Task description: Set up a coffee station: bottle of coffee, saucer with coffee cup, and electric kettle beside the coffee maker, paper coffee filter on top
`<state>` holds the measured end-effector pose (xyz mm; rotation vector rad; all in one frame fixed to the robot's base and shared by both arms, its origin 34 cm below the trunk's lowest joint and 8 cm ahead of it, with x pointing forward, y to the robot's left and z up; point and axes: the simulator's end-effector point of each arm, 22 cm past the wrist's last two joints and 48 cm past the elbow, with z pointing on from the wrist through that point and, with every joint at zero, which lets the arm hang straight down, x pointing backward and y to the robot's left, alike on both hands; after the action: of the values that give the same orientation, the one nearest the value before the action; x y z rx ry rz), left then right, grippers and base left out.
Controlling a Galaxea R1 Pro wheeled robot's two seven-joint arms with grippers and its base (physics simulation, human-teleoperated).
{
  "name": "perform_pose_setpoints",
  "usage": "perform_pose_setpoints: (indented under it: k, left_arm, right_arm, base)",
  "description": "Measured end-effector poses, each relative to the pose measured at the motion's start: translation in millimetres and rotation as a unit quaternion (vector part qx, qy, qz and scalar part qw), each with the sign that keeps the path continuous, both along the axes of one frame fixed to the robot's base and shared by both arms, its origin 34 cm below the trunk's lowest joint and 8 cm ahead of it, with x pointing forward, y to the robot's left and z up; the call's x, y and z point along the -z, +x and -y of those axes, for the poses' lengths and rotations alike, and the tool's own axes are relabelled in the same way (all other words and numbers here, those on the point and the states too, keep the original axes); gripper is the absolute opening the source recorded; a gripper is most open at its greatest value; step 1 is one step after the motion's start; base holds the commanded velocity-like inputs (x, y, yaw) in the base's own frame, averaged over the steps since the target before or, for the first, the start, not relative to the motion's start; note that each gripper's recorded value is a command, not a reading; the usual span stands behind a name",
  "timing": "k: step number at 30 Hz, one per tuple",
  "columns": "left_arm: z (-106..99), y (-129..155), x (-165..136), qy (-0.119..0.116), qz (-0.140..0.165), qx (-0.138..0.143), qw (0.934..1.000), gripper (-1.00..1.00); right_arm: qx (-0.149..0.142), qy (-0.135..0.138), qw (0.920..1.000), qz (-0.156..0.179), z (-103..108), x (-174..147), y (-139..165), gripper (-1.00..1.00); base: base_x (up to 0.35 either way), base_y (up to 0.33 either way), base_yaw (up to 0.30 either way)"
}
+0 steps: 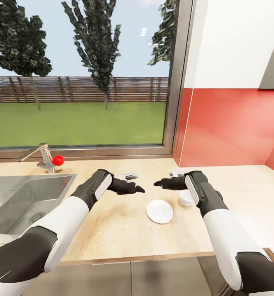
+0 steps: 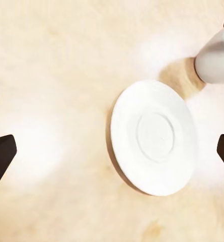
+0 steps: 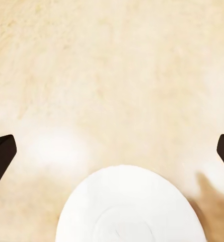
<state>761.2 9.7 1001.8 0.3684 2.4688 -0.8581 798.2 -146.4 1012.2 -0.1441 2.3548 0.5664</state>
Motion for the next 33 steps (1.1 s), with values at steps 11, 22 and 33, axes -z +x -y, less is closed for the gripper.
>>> perform_pose_setpoints:
  k: [11, 22, 33]
  left_arm:
    - [-0.3, 0.1, 0.0, 0.000, 0.000, 0.000, 1.0000, 1.00]
    - [-0.1, 0.0, 0.0, -0.001, 0.000, 0.000, 1.0000, 1.00]
    - [-0.2, 0.1, -0.1, -0.001, 0.000, 0.000, 1.0000, 1.00]
  right_arm:
    - [0.001, -0.001, 1.0000, -0.001, 0.6, 0.8, -0.1, 1.00]
    - [0.001, -0.001, 1.0000, -0.001, 0.7, 1.1, -0.1, 1.00]
    - [0.001, -0.001, 1.0000, -0.001, 0.7, 1.0, -0.1, 1.00]
  base:
    - [0.000, 0.000, 0.000]
    - [0.000, 0.000, 0.000]
    - [0.000, 0.000, 0.000]
